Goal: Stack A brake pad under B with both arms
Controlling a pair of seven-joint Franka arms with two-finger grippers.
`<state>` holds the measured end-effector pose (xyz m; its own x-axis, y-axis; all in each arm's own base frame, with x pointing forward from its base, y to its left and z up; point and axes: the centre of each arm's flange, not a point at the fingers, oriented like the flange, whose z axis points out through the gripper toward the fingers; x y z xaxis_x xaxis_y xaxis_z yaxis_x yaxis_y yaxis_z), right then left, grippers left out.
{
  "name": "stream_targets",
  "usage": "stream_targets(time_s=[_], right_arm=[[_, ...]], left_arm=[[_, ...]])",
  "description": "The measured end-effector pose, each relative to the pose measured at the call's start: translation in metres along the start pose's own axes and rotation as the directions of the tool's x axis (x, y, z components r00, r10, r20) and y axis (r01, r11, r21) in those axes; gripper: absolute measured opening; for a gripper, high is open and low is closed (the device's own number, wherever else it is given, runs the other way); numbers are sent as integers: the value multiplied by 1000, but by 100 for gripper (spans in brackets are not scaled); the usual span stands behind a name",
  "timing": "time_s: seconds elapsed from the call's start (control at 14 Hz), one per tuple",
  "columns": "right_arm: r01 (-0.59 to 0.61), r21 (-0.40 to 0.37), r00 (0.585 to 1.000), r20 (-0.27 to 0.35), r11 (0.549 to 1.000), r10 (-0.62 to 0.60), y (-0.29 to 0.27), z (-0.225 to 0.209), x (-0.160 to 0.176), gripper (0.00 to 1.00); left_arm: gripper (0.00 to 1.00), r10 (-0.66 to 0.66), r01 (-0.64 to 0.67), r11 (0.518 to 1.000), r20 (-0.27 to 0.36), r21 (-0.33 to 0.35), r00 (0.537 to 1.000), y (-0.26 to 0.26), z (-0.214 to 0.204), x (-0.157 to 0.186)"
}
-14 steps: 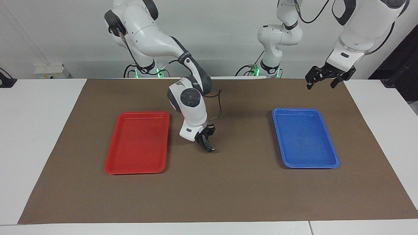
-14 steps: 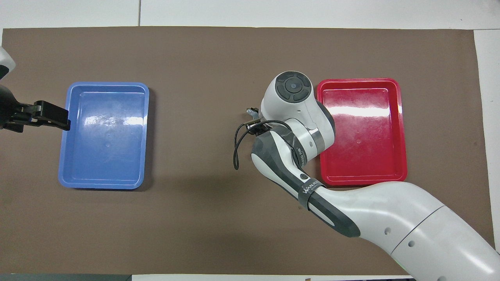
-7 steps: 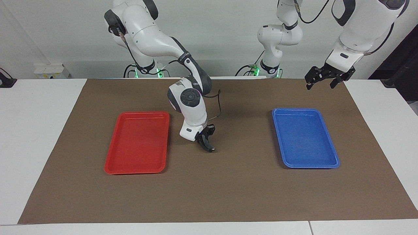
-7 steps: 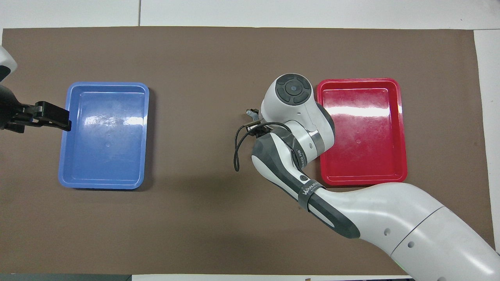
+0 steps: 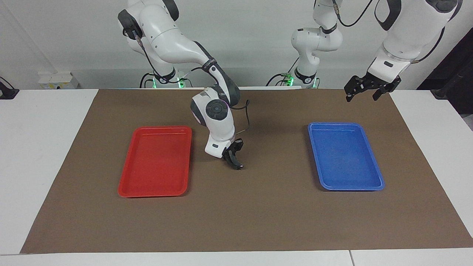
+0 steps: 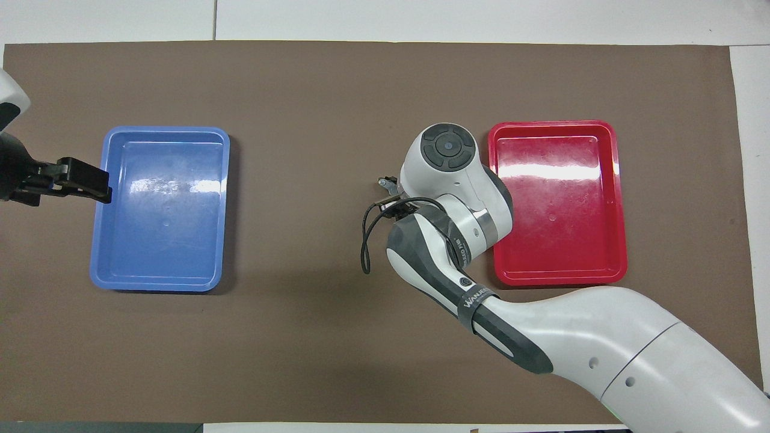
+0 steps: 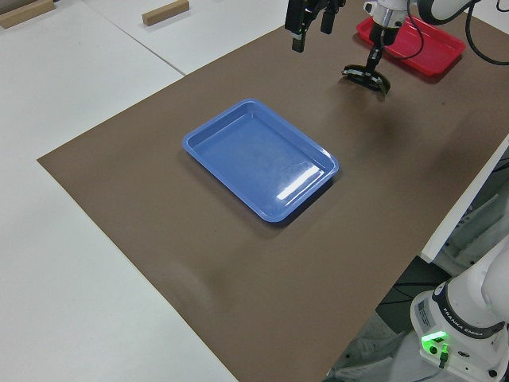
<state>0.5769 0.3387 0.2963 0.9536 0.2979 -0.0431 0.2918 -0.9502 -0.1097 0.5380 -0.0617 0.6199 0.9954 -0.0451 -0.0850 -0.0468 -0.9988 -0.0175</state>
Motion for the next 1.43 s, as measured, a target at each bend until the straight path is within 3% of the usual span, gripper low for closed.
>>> stream_targets(time_s=[0.43, 0.64, 0.86, 1.14, 1.43], right_arm=[[1, 0, 1000, -9, 1000, -1, 0, 0, -2, 43], [3, 1, 1000, -14, 1000, -3, -1, -2, -2, 71], [5, -3, 998, -55, 1000, -5, -4, -35, 0, 100], [-55, -52, 995, -89, 997, 50, 30, -123, -12, 100], [-116, -121, 993, -26, 986, 114, 118, -183, -37, 100]], left_arm=[[100, 0, 0, 1000, 0, -4, 1000, 0, 0, 0], [100, 0, 0, 1000, 0, -4, 1000, 1, 0, 0], [100, 0, 0, 1000, 0, -4, 1000, 1, 0, 0], [100, 1, -1, 1000, 0, -4, 1000, 1, 0, 0], [100, 1, -1, 1000, 0, -4, 1000, 1, 0, 0]])
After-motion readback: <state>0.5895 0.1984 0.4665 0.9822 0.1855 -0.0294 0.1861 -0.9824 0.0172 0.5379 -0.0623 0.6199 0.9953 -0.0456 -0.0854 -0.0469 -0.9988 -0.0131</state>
